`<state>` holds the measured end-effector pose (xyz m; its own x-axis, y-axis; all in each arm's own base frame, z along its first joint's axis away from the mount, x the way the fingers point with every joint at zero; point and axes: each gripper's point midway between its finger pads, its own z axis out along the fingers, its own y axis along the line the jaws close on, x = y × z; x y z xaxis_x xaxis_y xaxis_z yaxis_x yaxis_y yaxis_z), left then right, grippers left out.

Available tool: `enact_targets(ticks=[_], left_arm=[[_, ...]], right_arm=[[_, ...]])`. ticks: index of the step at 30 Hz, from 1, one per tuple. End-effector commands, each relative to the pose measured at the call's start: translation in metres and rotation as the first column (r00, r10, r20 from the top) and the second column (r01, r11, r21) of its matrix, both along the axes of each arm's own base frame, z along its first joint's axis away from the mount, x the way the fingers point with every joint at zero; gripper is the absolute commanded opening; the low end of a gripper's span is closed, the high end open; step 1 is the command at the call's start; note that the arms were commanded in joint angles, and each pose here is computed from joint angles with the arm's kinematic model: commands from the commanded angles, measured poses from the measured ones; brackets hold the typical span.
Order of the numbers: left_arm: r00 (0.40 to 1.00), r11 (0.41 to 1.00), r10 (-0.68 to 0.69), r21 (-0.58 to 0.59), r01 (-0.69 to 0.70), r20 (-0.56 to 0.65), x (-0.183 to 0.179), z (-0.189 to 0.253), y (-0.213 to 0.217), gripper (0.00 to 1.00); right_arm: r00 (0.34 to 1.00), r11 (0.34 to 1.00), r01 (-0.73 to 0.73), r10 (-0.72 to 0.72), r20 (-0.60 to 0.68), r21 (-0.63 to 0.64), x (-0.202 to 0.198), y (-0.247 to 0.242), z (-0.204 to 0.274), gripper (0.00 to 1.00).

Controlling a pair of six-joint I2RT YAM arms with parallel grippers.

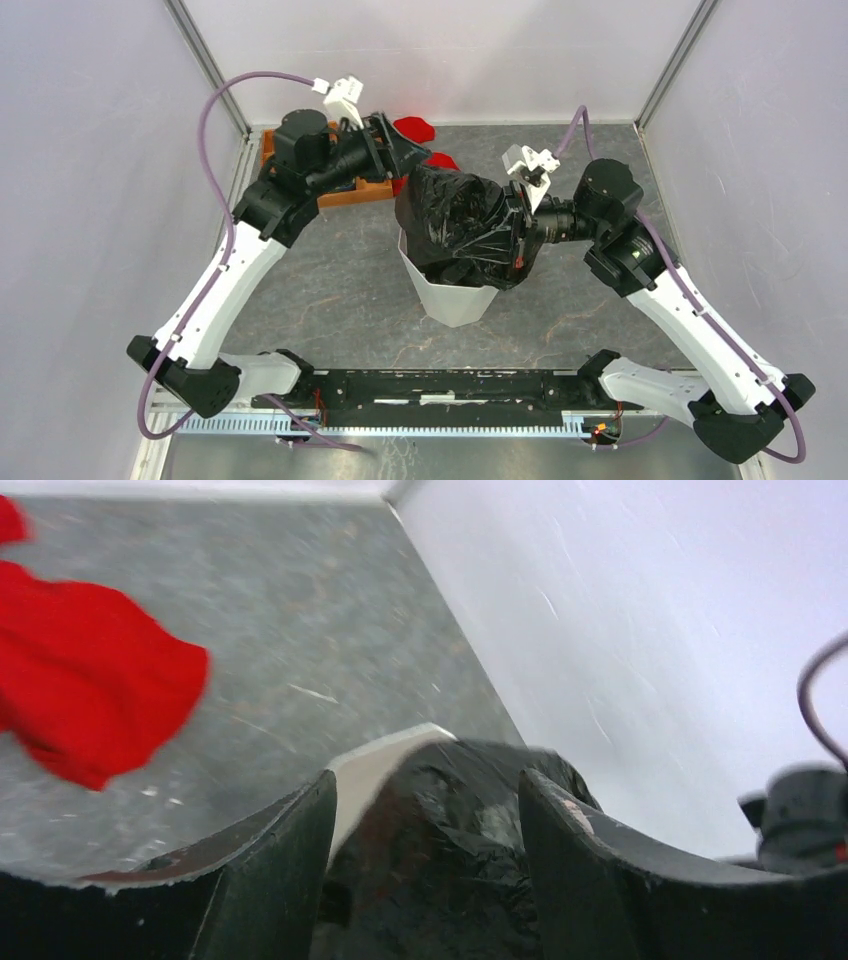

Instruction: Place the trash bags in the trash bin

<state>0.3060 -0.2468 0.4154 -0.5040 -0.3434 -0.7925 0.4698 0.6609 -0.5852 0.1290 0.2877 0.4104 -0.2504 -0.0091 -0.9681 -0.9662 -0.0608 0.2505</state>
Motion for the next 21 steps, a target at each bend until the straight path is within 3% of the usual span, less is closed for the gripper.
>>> enact_targets(ticks=[1, 6, 14, 21], left_arm=[[0.951, 0.949, -0.308, -0.066, 0.310, 0.033, -0.048, 0.002, -0.050, 0.73], [0.936, 0.934, -0.351, 0.068, 0.349, 0.008, -0.070, -0.028, -0.083, 0.65], [0.939, 0.932, -0.320, 0.134, 0.336, -0.129, -0.083, -0.087, -0.083, 0.51], [0.952, 0.930, -0.112, 0.308, 0.201, -0.285, -0.069, -0.147, -0.058, 0.51]], right_arm=[[0.997, 0.999, 0.001, -0.004, 0.073, 0.036, -0.007, -0.007, 0.013, 0.01], [0.995, 0.999, -0.008, 0.004, 0.095, 0.033, -0.007, -0.007, 0.009, 0.01], [0.945, 0.952, 0.305, -0.298, 0.131, -0.031, 0.042, -0.018, 0.008, 0.01], [0.864, 0.845, 0.504, -0.496, 0.091, -0.180, 0.088, -0.027, -0.034, 0.01]])
